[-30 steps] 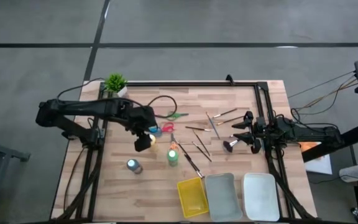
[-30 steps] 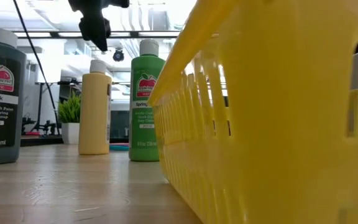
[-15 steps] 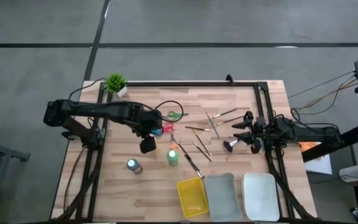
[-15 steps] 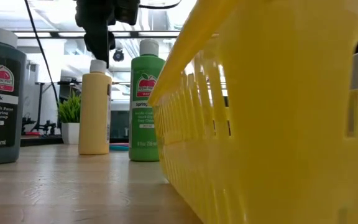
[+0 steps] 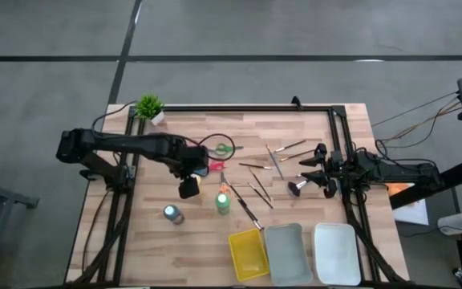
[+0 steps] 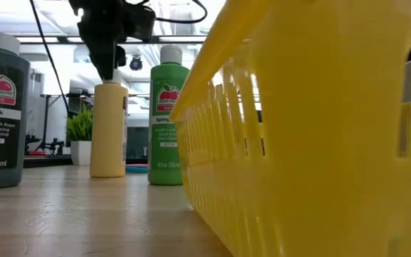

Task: Pick & Place Paint Supplies
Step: Put the yellow paint bottle into the yellow bin

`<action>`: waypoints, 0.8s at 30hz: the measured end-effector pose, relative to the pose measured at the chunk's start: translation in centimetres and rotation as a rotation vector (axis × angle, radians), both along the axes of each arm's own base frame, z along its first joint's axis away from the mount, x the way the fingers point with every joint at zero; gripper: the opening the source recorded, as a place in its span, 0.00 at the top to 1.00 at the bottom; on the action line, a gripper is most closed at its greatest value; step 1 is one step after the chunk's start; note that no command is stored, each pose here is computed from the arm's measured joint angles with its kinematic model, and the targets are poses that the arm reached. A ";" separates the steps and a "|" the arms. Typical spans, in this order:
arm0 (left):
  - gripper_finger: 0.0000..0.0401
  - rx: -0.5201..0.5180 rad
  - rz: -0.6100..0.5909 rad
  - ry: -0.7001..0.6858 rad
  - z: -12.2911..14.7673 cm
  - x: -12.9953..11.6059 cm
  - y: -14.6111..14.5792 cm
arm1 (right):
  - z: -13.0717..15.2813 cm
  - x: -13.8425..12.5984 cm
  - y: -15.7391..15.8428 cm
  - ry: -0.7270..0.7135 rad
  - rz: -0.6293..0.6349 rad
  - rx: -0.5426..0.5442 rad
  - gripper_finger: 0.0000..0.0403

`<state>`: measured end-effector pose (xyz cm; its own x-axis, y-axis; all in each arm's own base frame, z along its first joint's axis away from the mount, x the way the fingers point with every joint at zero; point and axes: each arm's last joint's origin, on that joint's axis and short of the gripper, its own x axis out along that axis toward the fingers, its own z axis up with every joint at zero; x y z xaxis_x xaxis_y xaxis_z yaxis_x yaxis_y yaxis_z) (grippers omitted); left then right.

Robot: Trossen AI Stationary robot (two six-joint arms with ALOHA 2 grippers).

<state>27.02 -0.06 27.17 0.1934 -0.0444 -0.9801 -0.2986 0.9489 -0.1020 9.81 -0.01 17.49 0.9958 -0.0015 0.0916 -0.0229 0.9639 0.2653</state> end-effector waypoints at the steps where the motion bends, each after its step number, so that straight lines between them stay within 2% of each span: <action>1: 0.39 0.001 0.000 0.001 -0.1 0.0 0.0 | 0.0 0.0 0.0 0.000 0.000 0.000 0.49; 15: 0.40 0.037 0.012 -0.046 -0.3 0.4 0.2 | 0.0 0.0 0.0 0.000 0.000 0.000 0.49; 18: 0.45 0.037 0.011 -0.046 -0.3 0.4 0.2 | 0.0 0.0 0.0 0.000 -0.001 0.000 0.49; 24: 0.64 0.038 0.011 -0.047 -0.3 0.4 0.2 | 0.0 0.0 0.0 0.000 -0.001 0.000 0.49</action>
<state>27.44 0.15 26.89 0.2396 -0.0050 -0.9709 -0.3052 0.9489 -0.0802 9.81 -0.01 17.48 0.9958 -0.0020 0.0918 -0.0225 0.9639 0.2653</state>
